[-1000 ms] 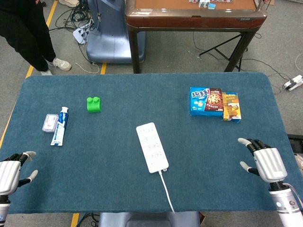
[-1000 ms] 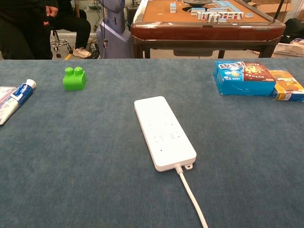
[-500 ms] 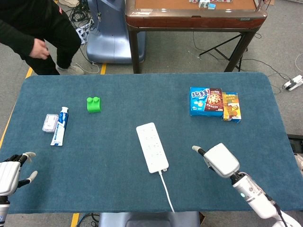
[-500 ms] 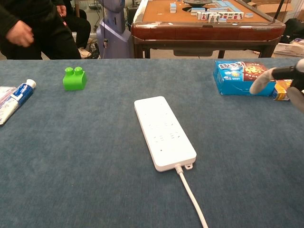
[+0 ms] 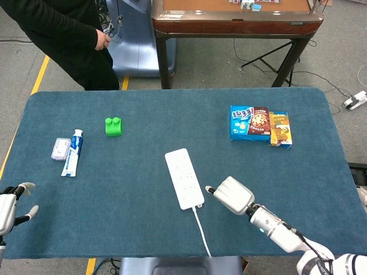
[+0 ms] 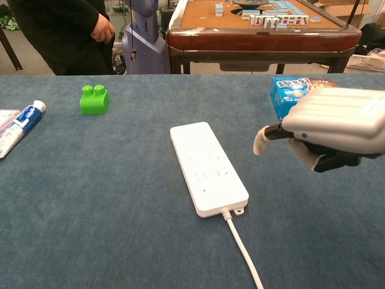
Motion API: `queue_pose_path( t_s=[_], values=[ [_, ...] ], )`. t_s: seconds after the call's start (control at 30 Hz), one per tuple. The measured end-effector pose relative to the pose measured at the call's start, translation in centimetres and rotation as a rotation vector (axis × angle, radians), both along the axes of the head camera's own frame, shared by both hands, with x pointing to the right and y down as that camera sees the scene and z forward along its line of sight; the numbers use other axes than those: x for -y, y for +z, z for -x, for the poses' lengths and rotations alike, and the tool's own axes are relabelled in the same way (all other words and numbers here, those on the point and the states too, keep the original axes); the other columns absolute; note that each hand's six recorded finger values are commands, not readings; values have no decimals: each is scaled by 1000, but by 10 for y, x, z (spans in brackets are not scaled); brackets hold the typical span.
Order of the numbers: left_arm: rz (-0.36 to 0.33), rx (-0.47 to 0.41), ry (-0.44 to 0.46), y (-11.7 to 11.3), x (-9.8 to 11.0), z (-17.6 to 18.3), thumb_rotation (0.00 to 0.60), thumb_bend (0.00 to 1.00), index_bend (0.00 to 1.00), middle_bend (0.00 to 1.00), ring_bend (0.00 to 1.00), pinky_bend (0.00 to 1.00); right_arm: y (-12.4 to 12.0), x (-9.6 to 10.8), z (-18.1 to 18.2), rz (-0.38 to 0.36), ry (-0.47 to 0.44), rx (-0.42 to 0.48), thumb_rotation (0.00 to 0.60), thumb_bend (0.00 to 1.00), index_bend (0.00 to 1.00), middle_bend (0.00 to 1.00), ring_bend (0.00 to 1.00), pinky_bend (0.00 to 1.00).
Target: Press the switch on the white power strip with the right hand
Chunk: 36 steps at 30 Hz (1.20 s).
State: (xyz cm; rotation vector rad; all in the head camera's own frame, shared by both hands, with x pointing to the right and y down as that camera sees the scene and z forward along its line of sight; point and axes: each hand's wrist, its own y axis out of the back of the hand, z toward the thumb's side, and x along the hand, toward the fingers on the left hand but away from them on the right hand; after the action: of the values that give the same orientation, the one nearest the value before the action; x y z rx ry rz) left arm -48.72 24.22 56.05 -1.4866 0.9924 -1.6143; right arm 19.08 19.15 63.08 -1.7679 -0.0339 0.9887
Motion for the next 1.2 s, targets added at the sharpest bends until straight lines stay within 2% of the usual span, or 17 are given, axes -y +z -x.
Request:
queue_pose_path(
  t_s=[0.37,0.77,1.2],
  values=[
    [4,3,-28,-1,2,9,600,227,444,484,428,588,22,-6,27,52,-50,-7,600,1000,279,978,1000,1000],
    [10,6,-40,1,3,13,600,227,448,485,428,588,37,-13,41,83,-83,-16,600,1000,279,978,1000,1000],
    [2,4,-46,-1,3,15,600,227,456,485,429,588,45,-13,54,80,-99,-18,600,1000,279,978,1000,1000]
  ],
)
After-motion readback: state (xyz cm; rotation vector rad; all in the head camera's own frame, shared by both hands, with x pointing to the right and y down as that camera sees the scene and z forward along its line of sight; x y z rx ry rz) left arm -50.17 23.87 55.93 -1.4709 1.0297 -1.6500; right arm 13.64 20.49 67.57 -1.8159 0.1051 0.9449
